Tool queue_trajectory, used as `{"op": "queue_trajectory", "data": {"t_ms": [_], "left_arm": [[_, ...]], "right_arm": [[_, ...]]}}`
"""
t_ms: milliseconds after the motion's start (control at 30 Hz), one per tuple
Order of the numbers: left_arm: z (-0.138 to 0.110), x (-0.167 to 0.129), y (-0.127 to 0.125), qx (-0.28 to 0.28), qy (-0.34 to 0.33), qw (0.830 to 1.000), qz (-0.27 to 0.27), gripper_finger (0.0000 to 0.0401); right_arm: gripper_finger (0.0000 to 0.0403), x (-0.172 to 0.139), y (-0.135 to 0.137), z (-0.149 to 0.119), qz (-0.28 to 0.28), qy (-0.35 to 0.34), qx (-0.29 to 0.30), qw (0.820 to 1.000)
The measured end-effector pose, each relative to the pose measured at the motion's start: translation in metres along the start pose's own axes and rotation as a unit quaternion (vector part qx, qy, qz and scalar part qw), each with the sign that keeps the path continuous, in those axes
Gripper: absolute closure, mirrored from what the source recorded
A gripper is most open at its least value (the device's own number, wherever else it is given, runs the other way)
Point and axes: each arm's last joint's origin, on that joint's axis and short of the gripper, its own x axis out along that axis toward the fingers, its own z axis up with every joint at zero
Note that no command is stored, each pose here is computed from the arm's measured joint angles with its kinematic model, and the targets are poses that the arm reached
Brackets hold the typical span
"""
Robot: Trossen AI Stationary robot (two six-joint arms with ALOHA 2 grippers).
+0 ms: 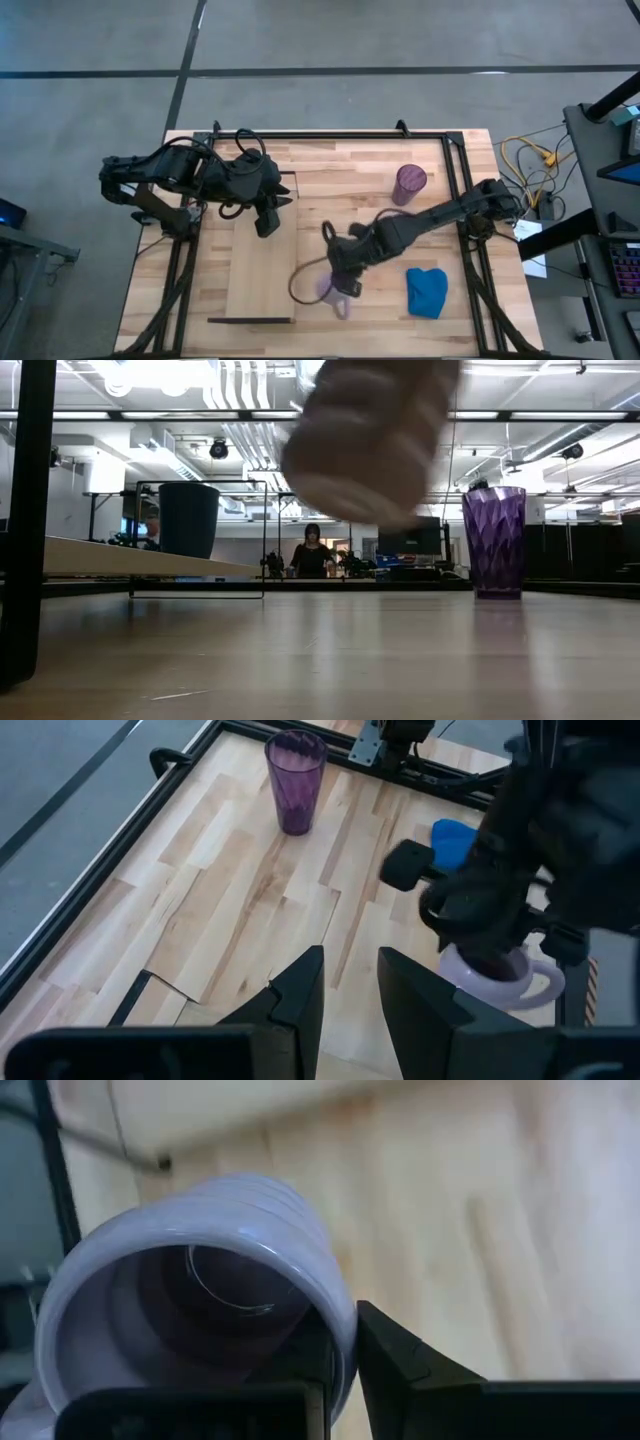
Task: Stack small to large cups/mugs on shelf
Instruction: Put the purple mug on the shelf
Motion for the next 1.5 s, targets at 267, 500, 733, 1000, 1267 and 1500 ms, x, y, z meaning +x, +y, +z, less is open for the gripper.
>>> {"op": "queue_trajectory", "data": {"t_ms": [267, 500, 733, 1000, 1267, 1500], "left_arm": [[-0.005, -0.023, 0.012, -0.002, -0.005, 1.0, 0.002, 0.0318], [-0.015, -0.062, 0.04, -0.018, -0.054, 0.995, 0.087, 0.0318], [-0.017, -0.076, 0.05, -0.034, -0.071, 0.993, 0.087, 0.0318], [-0.016, -0.073, 0.058, -0.037, -0.062, 0.99, 0.121, 0.0318], [-0.022, -0.086, 0.067, -0.039, -0.06, 0.989, 0.131, 0.0318], [-0.029, -0.107, 0.078, -0.062, -0.093, 0.984, 0.14, 0.0318]], "right_arm": [[0.038, -0.062, -0.02, 0.053, -0.014, -0.113, -0.065, 0.991], [0.038, -0.093, -0.044, 0.077, -0.034, -0.166, -0.069, 0.983], [0.038, -0.089, -0.063, 0.086, -0.044, -0.173, -0.048, 0.983], [0.0381, -0.054, -0.06, 0.117, 0.0, -0.165, -0.079, 0.983], [0.0381, -0.028, -0.071, 0.14, 0.024, -0.144, -0.087, 0.985], [0.0381, -0.02, -0.08, 0.135, 0.025, -0.105, -0.085, 0.991]]}}
